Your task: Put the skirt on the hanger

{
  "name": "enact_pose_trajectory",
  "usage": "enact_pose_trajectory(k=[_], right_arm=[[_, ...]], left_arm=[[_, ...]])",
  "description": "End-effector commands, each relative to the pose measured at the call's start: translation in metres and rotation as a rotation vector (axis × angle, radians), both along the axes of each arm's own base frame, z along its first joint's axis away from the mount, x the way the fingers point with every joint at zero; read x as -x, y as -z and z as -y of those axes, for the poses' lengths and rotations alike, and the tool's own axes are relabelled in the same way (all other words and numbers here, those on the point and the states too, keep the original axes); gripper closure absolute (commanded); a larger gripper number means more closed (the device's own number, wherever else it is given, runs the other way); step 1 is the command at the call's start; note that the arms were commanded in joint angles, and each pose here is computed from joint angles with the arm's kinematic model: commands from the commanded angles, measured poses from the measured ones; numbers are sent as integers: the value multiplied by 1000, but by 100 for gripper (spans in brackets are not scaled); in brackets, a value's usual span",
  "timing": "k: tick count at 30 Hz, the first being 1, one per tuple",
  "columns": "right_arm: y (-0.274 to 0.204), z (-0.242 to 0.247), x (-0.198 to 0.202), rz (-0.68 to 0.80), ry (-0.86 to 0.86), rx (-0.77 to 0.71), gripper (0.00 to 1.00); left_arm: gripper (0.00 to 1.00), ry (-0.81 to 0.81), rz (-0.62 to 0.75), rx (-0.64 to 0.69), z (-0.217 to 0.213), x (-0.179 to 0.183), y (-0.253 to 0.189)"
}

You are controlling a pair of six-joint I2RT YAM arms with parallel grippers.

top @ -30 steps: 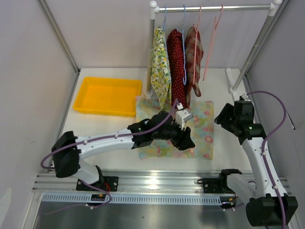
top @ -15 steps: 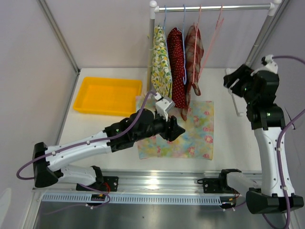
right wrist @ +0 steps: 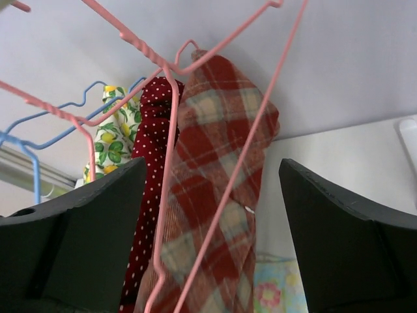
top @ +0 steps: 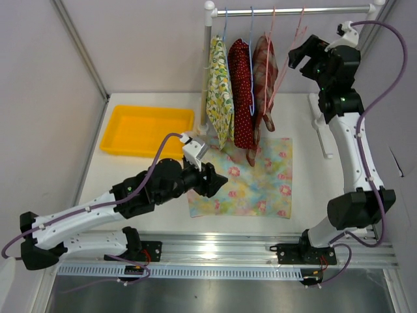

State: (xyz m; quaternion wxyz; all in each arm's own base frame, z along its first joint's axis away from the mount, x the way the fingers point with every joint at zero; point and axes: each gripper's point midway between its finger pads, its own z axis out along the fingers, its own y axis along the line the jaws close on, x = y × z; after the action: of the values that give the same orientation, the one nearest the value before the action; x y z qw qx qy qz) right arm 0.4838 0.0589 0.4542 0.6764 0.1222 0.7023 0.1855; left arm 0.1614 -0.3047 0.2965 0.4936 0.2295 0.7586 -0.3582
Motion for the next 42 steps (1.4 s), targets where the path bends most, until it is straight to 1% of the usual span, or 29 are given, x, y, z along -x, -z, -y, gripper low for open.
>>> enact_pose_trajectory(k=[1, 2, 3, 4, 5, 6, 8, 10, 11, 13, 14, 17, 21, 22, 24, 29, 31, 35, 38, 39, 42], right_arm=[[-54, -13, -8, 170, -17, 51, 10], [-54, -16, -12, 166, -21, 58, 9], [-43, -17, -25, 138, 2, 79, 9], [-38, -17, -28, 112, 13, 92, 9], [-49, -13, -30, 129, 48, 95, 10], [-35, -15, -38, 90, 61, 111, 11], [-40, -6, -40, 89, 123, 109, 13], [-31, -5, -46, 61, 144, 119, 15], [-36, -3, -47, 67, 159, 122, 16], [-25, -4, -55, 34, 156, 142, 18], [-31, -6, -55, 44, 153, 144, 19], [-21, -8, -62, 16, 159, 175, 20], [-20, -6, -63, 14, 182, 201, 22], [-17, -6, -64, 6, 185, 209, 24], [-14, -5, -64, -5, 196, 222, 25], [-7, -4, -59, -32, 205, 238, 37], [-6, -3, -56, -36, 218, 261, 44], [-16, 0, -44, -22, 241, 282, 49], [-18, 4, -38, -29, 247, 298, 55], [-19, 5, -36, -30, 248, 305, 61], [-19, 8, -31, -38, 260, 305, 68]], left_arm=[[37, -44, -13, -18, -14, 0, 10], [37, -47, -12, -20, -16, 0, 10], [37, -54, -17, -27, -18, 0, 13], [37, -55, -19, -34, -20, 0, 16], [37, -57, -19, -34, -21, 1, 16], [37, -61, -19, -38, -23, 1, 16], [37, -65, -18, -43, -25, 1, 18], [37, -71, -17, -51, -27, 0, 18], [36, -71, -17, -58, -27, 0, 20], [36, -78, -16, -66, -29, -1, 20], [36, -79, -17, -73, -30, -1, 21], [36, -82, -16, -81, -31, -1, 22], [36, -85, -18, -94, -33, -1, 25], [36, -87, -16, -94, -34, -1, 24], [36, -88, -17, -102, -35, -1, 26], [35, -95, -11, -99, -37, -2, 25], [35, -93, -12, -104, -37, -2, 26], [35, -87, -16, -105, -36, -1, 29], [35, -86, -17, -106, -36, -1, 30], [35, -86, -17, -106, -37, 0, 30], [35, -87, -15, -104, -38, 0, 30]])
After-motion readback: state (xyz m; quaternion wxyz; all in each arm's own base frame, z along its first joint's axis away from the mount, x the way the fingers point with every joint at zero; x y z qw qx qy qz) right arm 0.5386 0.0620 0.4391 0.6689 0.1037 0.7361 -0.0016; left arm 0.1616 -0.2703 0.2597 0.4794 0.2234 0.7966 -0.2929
